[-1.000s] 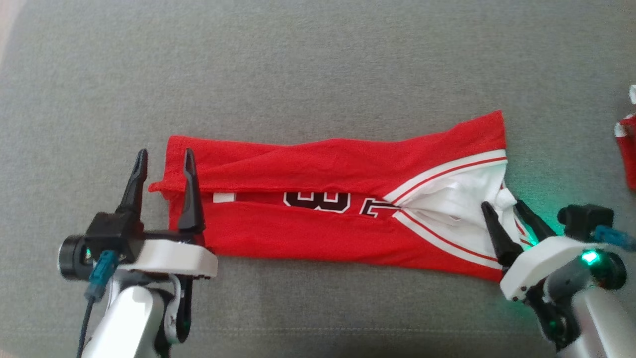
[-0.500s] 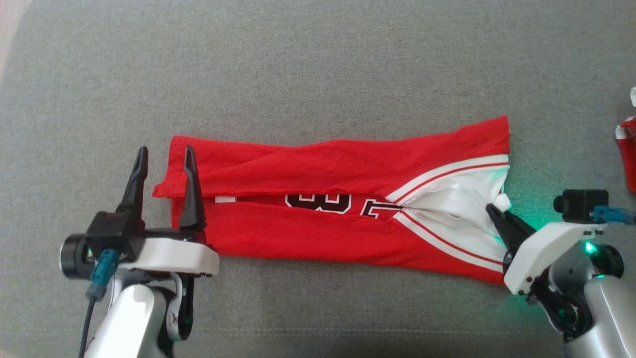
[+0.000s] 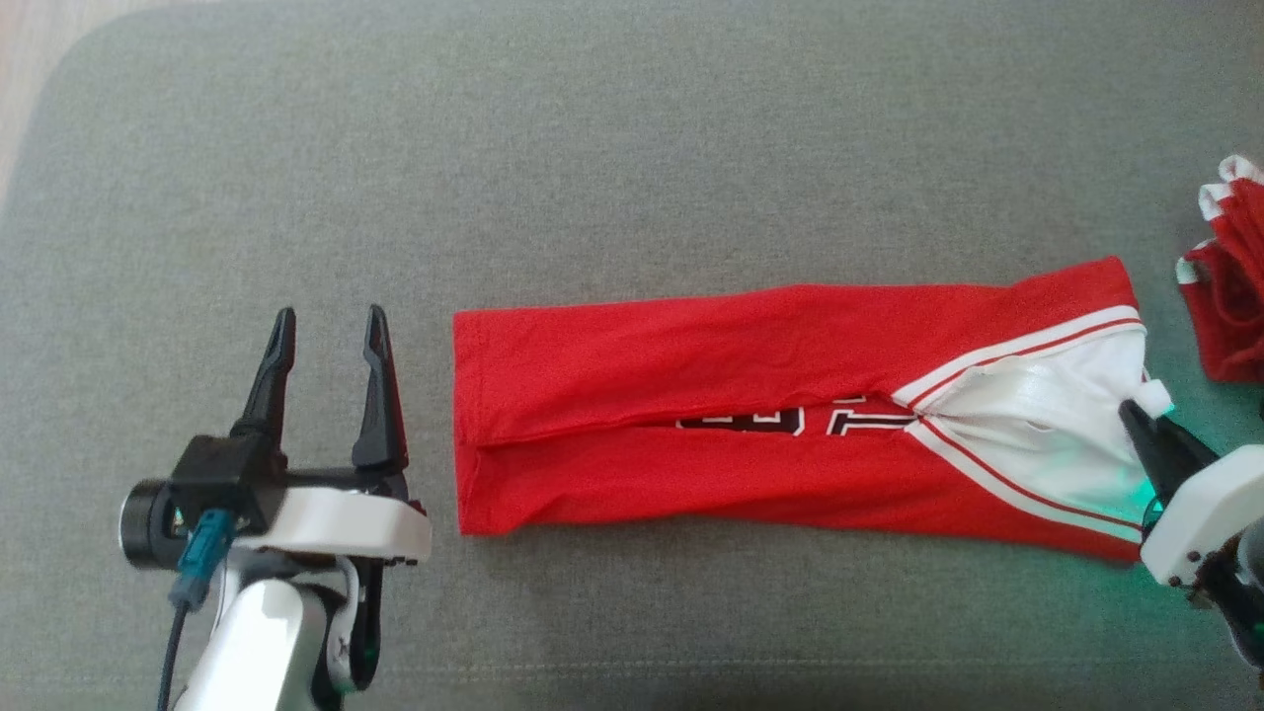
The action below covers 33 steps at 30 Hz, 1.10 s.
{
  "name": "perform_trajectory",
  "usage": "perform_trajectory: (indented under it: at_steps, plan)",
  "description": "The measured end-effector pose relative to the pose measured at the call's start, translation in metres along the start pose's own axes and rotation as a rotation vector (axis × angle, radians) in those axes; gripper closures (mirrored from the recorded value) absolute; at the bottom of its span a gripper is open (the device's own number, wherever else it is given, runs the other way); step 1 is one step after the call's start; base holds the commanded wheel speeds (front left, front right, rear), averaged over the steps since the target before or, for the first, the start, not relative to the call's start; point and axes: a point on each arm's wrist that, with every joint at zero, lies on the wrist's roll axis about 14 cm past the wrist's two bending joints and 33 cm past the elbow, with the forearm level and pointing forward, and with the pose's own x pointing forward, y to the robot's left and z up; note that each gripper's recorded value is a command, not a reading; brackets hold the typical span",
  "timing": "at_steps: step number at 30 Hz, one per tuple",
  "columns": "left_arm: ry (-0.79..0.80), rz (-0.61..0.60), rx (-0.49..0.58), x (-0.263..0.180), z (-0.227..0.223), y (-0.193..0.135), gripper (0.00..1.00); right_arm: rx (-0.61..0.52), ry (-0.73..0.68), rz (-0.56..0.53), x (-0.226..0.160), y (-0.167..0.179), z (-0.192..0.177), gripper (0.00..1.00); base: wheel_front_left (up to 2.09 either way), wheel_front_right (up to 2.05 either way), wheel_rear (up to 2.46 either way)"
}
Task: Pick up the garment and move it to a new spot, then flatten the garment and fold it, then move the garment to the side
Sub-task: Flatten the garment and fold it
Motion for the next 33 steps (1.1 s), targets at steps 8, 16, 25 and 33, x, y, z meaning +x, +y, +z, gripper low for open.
perform_trajectory:
  at_steps: [8, 16, 25, 33]
  plan:
    - [-0.017, -0.006, 0.0, -0.009, 0.007, -0.003, 0.0, -0.117, -0.108, 0.108, -0.02, 0.043, 0.038, 1.0, 0.0, 0.0, 0.0]
    - [-0.018, -0.024, -0.007, -0.014, 0.009, -0.006, 0.0, -0.245, -0.276, 0.377, -0.038, 0.151, 0.093, 1.0, 0.0, 0.0, 0.0]
    - [-0.005, 0.009, -0.015, -0.019, 0.005, 0.0, 0.0, -0.115, -0.131, 0.768, -0.031, 0.299, 0.043, 1.0, 0.0, 0.0, 0.0]
    - [0.013, 0.031, -0.015, -0.017, -0.002, 0.006, 0.0, -0.05, -0.021, 0.847, -0.011, 0.327, -0.002, 1.0, 0.0, 0.0, 0.0]
